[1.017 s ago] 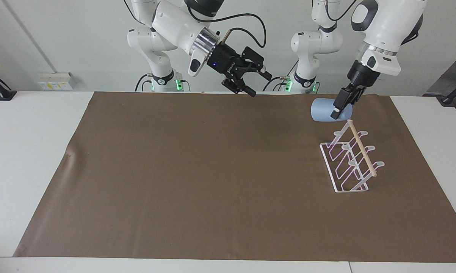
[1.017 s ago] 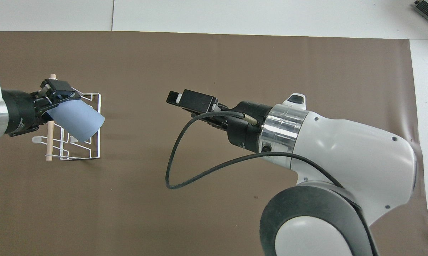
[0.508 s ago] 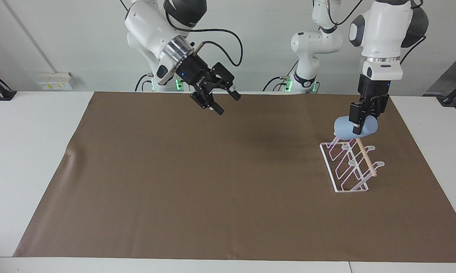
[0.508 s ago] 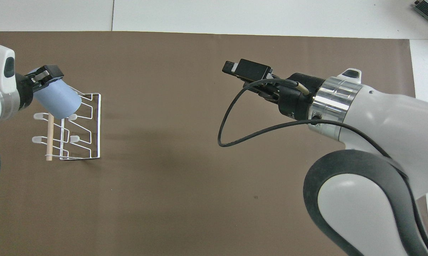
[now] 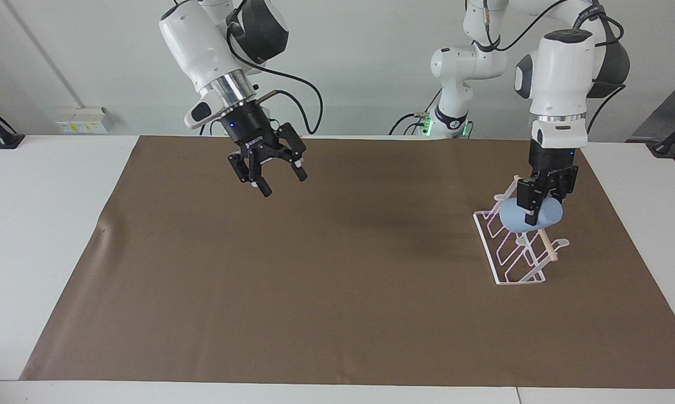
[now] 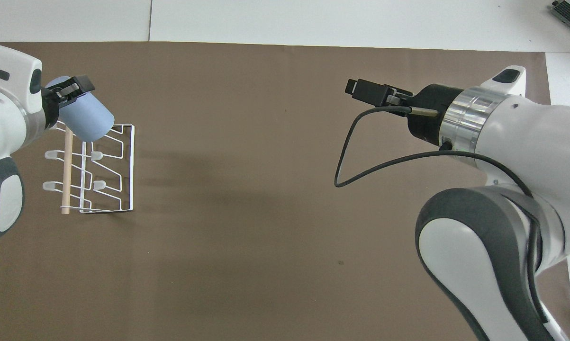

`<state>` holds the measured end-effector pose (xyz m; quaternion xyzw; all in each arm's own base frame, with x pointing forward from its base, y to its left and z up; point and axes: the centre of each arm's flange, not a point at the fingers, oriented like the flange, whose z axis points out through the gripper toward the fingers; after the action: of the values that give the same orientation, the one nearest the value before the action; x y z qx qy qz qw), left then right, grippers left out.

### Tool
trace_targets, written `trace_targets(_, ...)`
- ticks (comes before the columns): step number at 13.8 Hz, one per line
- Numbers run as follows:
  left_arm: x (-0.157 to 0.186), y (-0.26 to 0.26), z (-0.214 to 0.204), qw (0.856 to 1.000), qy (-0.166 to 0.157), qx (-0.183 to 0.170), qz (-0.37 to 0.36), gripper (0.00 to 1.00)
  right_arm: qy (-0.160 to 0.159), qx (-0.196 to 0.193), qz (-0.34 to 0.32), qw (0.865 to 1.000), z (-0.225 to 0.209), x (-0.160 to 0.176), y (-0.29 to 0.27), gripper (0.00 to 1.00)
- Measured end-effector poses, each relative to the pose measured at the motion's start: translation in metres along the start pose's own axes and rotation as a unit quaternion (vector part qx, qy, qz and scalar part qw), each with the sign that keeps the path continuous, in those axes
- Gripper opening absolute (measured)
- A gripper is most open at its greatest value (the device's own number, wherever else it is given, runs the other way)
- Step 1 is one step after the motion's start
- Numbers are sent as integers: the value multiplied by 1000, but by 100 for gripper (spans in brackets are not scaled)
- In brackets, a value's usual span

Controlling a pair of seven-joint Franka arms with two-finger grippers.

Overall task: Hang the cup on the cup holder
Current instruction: 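Lower the cup onto the rack hook with the left gripper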

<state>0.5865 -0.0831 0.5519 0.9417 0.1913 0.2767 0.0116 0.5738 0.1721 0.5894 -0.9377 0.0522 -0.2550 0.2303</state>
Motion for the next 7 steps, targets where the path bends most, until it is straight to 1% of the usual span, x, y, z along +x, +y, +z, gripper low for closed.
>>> trace_targets(2,1,-4,17,1000,6,10,14,73,-25,-57,-69,996,0,1,20,95)
trace_targets(3,1,-6,25,1000,8,13,18,73,-39,-74,-91,992,0,2,30,95)
trace_targets(7,-5,-8,40,999,10,14,27,73,-103,-113,-110,982,-8,5,77,94)
